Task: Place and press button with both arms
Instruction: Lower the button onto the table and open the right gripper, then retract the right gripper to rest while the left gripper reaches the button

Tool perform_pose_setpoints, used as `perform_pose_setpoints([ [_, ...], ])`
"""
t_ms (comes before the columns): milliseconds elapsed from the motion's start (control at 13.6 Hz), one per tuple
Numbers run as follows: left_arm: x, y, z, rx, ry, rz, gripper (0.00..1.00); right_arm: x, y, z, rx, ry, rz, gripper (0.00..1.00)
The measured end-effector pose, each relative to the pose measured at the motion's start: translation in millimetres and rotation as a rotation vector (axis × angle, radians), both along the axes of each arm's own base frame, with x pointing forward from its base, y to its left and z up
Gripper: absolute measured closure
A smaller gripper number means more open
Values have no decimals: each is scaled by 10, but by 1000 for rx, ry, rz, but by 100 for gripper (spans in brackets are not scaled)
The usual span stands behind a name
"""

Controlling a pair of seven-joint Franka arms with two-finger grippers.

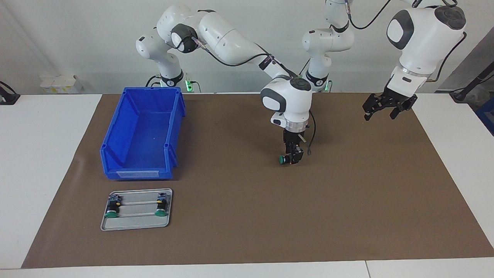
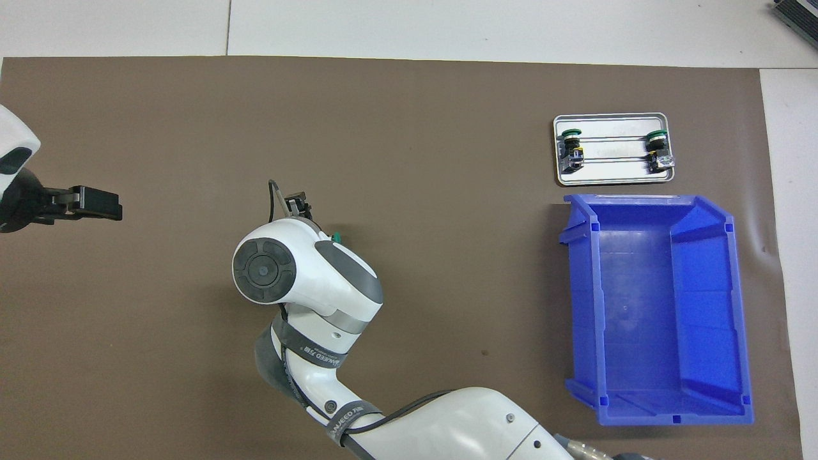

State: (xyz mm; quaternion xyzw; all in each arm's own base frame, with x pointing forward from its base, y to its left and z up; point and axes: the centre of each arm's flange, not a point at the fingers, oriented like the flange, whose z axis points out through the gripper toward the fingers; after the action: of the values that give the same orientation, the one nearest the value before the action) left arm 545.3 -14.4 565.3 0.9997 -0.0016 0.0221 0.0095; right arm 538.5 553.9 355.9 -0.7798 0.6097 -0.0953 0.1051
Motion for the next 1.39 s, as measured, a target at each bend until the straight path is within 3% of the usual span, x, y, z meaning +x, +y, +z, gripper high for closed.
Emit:
perform_pose_setpoints([
  [220,0,0,0,0,0,0,0,366,-550,513,-32,-31,66,0],
  [367,-3,0,-3,0,3,0,0,651,-1220,926,-53,-49,113,0],
  [514,-15,-16,-12,1,13,-5,0,805,-1864,1270,-80,-46,182,0],
  [1028,-165,-947,-29,8,29,-233,1,1100,-3733,1921,-176,23,535,0],
  [1394,-167,-1302,-184,28,-88,-678,3,980,-4943,2293,-226,101,752,0],
])
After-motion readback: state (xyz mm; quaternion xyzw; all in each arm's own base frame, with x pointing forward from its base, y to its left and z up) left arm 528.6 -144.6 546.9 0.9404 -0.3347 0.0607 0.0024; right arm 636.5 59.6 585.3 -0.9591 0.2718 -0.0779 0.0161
